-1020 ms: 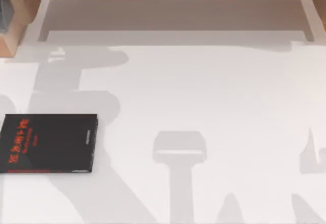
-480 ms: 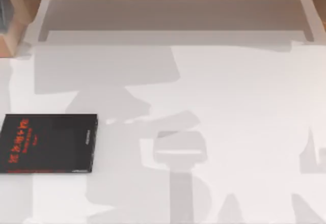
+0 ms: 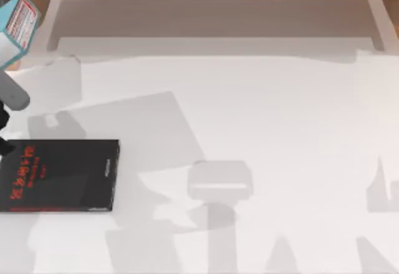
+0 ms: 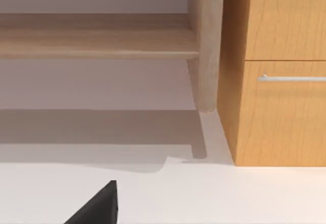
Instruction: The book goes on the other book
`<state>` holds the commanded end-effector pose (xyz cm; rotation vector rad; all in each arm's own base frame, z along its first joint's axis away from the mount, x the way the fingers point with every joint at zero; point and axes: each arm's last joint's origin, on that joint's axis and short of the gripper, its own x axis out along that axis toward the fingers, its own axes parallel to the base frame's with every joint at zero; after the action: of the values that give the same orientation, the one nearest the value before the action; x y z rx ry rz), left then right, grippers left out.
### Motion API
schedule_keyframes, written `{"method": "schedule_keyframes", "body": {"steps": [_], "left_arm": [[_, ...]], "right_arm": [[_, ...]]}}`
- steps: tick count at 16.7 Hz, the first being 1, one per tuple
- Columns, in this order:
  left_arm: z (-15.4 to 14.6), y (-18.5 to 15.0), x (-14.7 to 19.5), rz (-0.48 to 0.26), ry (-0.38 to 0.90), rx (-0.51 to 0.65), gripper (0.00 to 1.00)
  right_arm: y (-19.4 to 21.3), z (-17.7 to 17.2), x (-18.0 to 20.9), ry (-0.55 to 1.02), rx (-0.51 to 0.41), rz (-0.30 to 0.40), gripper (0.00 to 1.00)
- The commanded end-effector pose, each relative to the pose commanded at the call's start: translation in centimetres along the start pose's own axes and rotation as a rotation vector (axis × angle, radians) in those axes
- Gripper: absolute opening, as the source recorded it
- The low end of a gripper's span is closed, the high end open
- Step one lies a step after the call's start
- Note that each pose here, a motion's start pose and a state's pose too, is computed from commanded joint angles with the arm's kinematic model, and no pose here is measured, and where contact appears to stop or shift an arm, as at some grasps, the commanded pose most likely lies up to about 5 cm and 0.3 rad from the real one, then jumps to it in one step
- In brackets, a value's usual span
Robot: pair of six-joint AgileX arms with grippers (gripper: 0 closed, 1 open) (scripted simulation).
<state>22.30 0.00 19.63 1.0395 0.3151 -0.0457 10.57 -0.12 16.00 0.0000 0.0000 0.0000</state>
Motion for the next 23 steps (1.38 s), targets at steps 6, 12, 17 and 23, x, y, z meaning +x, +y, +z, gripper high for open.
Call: {"method": "schedule_keyframes", "body": {"steps": [6, 12, 17, 23], "left_arm": [[-0.7, -8.5, -3.9, -0.224, -0.056, 0.451, 0.0], [-1.2, -10.3, -4.8, -0.274, -0.078, 0.564, 0.0], [-1.2, -10.3, -4.5, -0.273, -0.077, 0.563, 0.0], [-1.2, -10.4, -4.3, -0.274, -0.078, 0.564, 0.0]], "right_arm": [[0.0, 0.0, 0.0, 0.0, 0.0, 0.0, 1.0], [0.0, 0.0, 0.0, 0.0, 0.0, 0.0, 1.0], [0.0, 0.0, 0.0, 0.0, 0.0, 0.0, 1.0], [0.0, 0.0, 0.0, 0.0, 0.0, 0.0, 1.0]]}}
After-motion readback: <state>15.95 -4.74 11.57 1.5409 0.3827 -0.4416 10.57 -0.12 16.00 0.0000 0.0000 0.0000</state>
